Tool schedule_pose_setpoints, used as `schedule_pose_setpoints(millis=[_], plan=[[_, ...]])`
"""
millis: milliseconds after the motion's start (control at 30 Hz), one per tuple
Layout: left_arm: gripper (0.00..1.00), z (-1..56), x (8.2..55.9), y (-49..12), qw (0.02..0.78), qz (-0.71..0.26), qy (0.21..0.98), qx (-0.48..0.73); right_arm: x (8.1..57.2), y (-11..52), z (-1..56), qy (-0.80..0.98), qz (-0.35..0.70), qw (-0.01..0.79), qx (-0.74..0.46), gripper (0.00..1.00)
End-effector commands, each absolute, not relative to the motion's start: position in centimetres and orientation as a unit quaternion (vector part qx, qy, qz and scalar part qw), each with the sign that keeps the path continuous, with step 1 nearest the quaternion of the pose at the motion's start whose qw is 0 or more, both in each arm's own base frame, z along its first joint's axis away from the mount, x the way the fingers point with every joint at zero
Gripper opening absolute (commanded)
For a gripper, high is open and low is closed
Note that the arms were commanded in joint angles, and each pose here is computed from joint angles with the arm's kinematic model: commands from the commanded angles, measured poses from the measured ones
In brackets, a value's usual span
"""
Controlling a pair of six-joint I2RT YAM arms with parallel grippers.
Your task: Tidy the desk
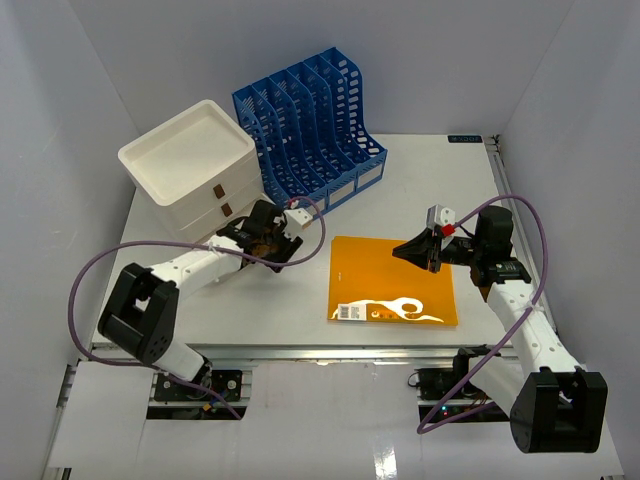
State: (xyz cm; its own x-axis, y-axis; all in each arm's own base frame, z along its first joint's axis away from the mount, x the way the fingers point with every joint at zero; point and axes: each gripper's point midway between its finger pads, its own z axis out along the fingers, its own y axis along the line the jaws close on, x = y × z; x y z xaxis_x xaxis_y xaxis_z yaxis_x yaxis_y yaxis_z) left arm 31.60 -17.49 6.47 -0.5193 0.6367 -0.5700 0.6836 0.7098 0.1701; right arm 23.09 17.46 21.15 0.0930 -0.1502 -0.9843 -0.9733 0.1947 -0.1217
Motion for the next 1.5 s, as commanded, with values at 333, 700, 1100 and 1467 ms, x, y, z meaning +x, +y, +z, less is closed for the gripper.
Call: schedule_pose_setpoints(millis=[333, 700, 1100, 1467], plan=[[0.98, 7.8, 38.9, -11.0, 0.361, 0.16, 0.855, 0.335, 23.1, 17.4, 21.7, 0.546, 0.383, 0.543, -0.511, 0.15], [0.98, 8.2, 41.7, -8.7, 0.389, 0.163, 0.858, 0.292, 23.1, 17.3, 21.7, 0.546, 0.383, 0.543, -0.51, 0.15], [0.98, 12.6, 37.8, -14.0, 0.457, -0.039, 0.855, 0.242, 23.3, 17.0, 20.6, 0.559, 0.368, 0.533, -0.518, 0.2], [0.98, 21.6, 27.1, -17.0, 0.533, -0.311, 0.782, 0.092, 18.6, 17.8, 16.0, 0.531, 0.353, 0.403, -0.657, 0.62]])
